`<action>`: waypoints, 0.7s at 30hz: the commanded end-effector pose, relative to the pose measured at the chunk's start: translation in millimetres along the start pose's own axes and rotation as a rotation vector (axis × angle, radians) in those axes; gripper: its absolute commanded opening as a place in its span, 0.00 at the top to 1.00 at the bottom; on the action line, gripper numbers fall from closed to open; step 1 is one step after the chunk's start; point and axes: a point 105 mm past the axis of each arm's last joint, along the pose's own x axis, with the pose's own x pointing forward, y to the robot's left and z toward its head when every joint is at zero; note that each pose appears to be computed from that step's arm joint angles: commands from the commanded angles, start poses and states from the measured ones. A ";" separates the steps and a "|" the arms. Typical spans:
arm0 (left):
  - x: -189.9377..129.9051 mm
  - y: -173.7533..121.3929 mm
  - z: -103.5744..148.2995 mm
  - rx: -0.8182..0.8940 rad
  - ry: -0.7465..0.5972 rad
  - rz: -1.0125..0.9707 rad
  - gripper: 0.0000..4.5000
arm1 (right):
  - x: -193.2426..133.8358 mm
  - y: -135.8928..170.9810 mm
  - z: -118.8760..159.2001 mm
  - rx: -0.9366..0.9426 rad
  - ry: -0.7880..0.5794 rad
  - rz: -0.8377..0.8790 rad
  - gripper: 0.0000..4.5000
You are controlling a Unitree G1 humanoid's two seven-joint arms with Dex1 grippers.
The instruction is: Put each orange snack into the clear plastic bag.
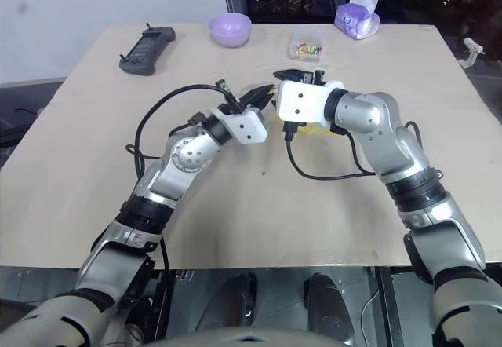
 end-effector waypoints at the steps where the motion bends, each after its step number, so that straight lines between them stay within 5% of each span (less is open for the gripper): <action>1: 0.8 5.0 4.7 0.008 -0.016 0.021 1.00 | -7.9 -20.5 14.7 -0.054 -0.040 -0.064 0.49; 2: 0.7 4.9 4.5 0.008 -0.015 0.022 1.00 | -8.1 -20.4 15.1 -0.056 -0.041 -0.063 0.49; 7: 0.3 4.8 3.8 0.006 -0.012 0.022 1.00 | -8.8 -20.6 14.3 -0.062 -0.036 -0.063 0.91; 21: -2.4 4.8 -11.0 0.000 0.060 0.040 1.00 | -10.4 -23.5 9.0 -0.072 -0.007 -0.074 0.91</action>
